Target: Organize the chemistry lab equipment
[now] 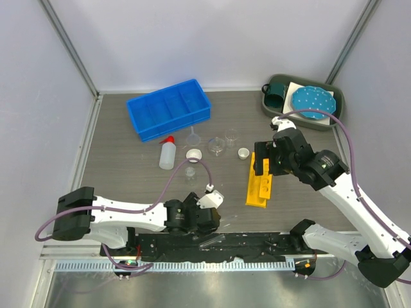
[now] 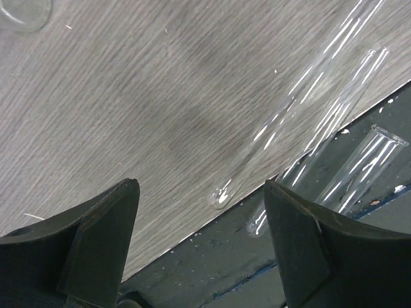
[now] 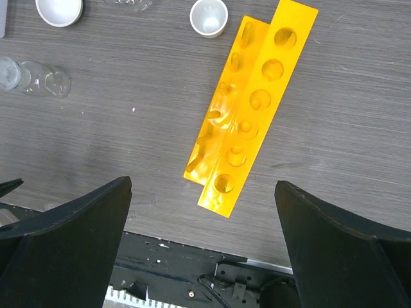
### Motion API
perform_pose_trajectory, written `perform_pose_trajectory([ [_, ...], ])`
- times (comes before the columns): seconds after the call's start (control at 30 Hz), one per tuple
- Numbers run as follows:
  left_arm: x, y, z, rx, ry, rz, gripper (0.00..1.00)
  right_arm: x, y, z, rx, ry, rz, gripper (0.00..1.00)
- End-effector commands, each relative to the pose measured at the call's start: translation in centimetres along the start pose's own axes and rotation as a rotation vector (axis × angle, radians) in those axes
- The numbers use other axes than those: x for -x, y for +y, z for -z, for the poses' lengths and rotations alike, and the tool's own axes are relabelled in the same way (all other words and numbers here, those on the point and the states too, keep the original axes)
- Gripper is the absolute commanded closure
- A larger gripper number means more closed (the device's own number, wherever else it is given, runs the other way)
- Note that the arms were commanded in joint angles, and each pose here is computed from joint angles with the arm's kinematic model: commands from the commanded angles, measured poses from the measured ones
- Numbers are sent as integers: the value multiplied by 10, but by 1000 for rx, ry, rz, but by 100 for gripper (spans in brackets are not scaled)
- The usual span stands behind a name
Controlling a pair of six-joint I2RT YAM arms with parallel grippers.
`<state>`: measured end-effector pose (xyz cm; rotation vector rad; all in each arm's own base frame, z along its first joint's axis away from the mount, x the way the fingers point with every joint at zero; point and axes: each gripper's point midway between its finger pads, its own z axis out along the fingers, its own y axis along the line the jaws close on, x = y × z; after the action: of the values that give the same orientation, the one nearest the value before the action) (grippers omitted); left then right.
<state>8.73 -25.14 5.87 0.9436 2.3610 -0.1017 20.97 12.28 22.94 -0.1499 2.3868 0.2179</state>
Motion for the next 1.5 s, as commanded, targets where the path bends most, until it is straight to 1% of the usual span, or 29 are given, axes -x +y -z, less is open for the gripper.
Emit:
perform_pose_trajectory([
  [0.0, 10, -20, -4, -82, -42, 53, 18, 4, 3, 2, 27, -27, 21, 1],
  [0.43, -6, -31, -16, -117, 16, 2, 20, -1, 3, -1, 32, -21, 21, 1],
  [0.63, -7, -32, -20, -121, 17, -1, 23, -2, 3, -2, 31, -22, 21, 1],
  [0.8, -6, -36, -23, -126, 20, -9, 28, -3, 3, -3, 31, -17, 20, 1],
  [1.0, -8, -36, -27, -115, 36, -24, 28, -2, 3, -4, 30, -20, 19, 1],
  [1.2, -1, -34, -20, -114, 15, -28, 28, -3, 3, -6, 28, -15, 24, 1],
  [1.47, 0, -28, -23, -114, 18, -7, 29, -3, 3, -7, 27, -12, 25, 1],
])
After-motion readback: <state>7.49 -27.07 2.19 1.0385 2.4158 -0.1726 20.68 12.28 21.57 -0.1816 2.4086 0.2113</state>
